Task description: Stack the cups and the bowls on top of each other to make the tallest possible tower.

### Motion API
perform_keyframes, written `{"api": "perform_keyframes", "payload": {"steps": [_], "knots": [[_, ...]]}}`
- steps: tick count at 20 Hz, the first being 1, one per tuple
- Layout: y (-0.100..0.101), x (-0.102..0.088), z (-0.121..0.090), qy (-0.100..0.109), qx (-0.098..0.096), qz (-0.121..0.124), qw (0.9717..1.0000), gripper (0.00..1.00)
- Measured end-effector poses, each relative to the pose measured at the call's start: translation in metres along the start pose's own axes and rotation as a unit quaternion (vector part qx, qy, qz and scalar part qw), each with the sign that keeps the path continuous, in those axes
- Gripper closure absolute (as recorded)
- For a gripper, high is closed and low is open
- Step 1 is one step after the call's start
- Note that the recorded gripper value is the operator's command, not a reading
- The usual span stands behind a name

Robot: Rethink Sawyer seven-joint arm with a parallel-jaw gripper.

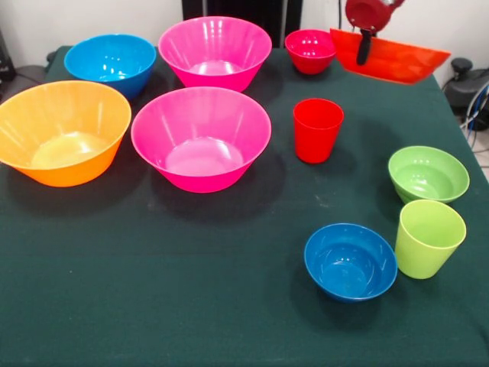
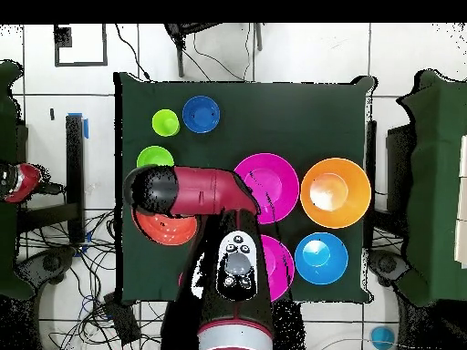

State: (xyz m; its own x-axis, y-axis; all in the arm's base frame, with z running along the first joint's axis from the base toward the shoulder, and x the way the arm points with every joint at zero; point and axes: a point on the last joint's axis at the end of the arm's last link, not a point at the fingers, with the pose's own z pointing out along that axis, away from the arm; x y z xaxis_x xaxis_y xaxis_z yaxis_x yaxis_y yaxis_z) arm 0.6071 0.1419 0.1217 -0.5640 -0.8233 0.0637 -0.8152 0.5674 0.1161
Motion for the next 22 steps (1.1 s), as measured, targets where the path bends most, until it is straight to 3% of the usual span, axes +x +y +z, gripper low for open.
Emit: {"api": "perform_keyframes", "payload": {"steps": [4,12,22], "knots": [[-0.022,-0.006,-0.016,-0.008,0.016,0.002,0.9998,1.00],[-0.049,-0.014,-0.042,-0.016,0.027,0.006,0.9995,1.00],[-0.091,0.000,-0.070,-0.004,0.034,0.015,0.9993,1.00]]}}
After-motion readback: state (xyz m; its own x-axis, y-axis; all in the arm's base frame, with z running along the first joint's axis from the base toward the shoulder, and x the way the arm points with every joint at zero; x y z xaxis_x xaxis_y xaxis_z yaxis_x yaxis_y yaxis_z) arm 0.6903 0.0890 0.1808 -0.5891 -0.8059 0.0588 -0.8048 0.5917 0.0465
